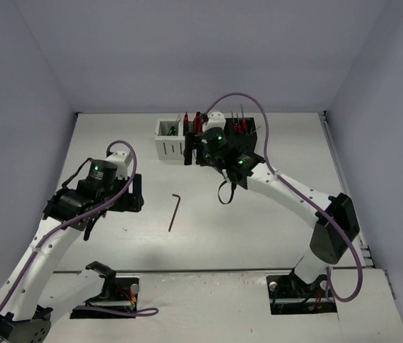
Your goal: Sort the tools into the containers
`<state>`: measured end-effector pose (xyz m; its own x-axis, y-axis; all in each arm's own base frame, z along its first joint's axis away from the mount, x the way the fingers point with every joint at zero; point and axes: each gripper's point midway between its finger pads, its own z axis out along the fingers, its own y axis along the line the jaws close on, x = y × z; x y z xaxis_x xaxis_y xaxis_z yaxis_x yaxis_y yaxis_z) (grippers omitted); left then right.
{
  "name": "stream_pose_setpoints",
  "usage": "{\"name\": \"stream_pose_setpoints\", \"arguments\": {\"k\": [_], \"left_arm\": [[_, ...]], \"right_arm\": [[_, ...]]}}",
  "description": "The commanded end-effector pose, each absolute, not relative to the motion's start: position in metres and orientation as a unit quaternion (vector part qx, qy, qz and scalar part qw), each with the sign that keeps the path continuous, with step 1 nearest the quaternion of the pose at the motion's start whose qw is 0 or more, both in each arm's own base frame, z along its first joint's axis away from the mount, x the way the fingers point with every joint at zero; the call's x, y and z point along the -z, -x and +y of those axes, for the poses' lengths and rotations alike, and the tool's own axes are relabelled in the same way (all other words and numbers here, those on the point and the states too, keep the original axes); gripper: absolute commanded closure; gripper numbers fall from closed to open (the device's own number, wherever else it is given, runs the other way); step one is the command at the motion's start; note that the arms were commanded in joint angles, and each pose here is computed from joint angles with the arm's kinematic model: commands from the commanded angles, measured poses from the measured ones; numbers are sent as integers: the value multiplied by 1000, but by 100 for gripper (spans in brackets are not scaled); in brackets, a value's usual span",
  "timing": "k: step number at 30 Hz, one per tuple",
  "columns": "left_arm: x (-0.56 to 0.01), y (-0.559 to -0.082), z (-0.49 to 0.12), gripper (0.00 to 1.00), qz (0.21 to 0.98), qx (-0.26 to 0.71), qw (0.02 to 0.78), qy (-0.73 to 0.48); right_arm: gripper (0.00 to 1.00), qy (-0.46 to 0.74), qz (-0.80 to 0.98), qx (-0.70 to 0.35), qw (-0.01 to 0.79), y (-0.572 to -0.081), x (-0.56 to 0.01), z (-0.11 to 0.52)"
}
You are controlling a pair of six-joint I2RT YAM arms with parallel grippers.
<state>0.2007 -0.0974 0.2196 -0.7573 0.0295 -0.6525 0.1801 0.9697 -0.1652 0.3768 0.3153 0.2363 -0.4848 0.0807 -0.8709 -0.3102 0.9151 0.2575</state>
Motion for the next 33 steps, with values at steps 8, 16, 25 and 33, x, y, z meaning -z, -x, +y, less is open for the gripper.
{"name": "stream_pose_setpoints", "arguments": {"k": [8,16,25,33], "left_arm": [[-242,-196,-78,32,923,75,375,-54],[-241,-187,-85,32,922,104,370,-55],[-243,-179,-93,32,918,131,369,-62],[-243,-175,-97,32,916,142,369,-66]], "right_arm": [[41,-15,940,-161,301,-279,-86,380],[63,-41,946,-110,301,-288,-42,389],[62,-68,940,-93,321,-302,-40,391],[62,-71,942,-61,324,-307,-23,389]]}}
